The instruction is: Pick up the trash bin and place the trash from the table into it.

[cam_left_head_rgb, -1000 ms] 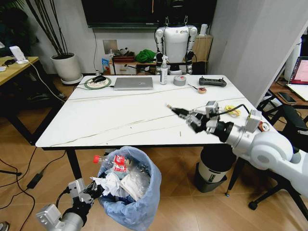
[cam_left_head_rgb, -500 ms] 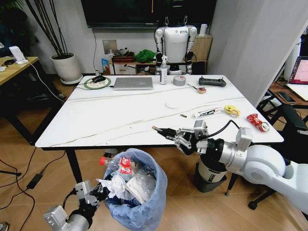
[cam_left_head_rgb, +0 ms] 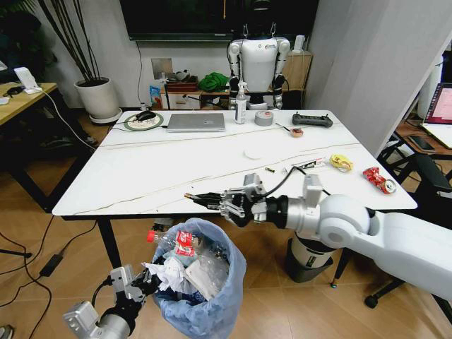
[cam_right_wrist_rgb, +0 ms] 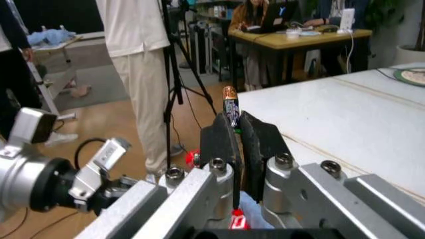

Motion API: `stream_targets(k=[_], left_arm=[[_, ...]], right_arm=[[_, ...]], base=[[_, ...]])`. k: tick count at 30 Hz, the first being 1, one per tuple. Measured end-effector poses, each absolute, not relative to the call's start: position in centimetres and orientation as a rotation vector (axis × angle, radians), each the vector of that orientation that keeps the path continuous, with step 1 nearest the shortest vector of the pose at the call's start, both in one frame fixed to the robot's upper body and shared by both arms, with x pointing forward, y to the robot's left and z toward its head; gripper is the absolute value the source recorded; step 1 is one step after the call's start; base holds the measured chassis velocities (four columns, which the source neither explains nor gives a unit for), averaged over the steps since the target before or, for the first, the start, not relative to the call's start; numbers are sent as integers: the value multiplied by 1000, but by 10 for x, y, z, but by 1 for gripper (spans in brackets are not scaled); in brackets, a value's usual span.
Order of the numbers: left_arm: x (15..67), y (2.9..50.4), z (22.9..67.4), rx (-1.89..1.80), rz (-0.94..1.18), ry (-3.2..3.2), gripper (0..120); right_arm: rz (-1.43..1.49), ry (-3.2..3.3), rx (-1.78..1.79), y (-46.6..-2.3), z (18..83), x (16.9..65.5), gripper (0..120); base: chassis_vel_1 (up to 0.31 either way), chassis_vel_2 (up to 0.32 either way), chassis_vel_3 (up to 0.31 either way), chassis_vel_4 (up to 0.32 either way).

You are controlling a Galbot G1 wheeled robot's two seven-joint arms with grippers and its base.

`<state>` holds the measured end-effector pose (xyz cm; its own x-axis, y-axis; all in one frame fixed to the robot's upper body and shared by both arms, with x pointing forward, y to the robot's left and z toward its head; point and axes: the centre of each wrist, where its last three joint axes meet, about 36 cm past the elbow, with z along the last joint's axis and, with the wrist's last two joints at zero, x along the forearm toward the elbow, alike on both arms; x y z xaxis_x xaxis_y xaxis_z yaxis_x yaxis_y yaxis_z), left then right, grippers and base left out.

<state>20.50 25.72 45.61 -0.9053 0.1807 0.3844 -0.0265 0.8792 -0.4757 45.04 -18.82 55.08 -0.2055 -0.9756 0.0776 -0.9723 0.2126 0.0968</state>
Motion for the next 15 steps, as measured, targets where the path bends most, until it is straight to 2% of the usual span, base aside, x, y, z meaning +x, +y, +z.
stream_targets(k=[15], left_arm=[[207, 260, 457, -98, 680, -2630, 0]], right_arm=[[-33, -2276, 1925, -162, 522, 459, 1]], base=[[0, 0, 0, 0]])
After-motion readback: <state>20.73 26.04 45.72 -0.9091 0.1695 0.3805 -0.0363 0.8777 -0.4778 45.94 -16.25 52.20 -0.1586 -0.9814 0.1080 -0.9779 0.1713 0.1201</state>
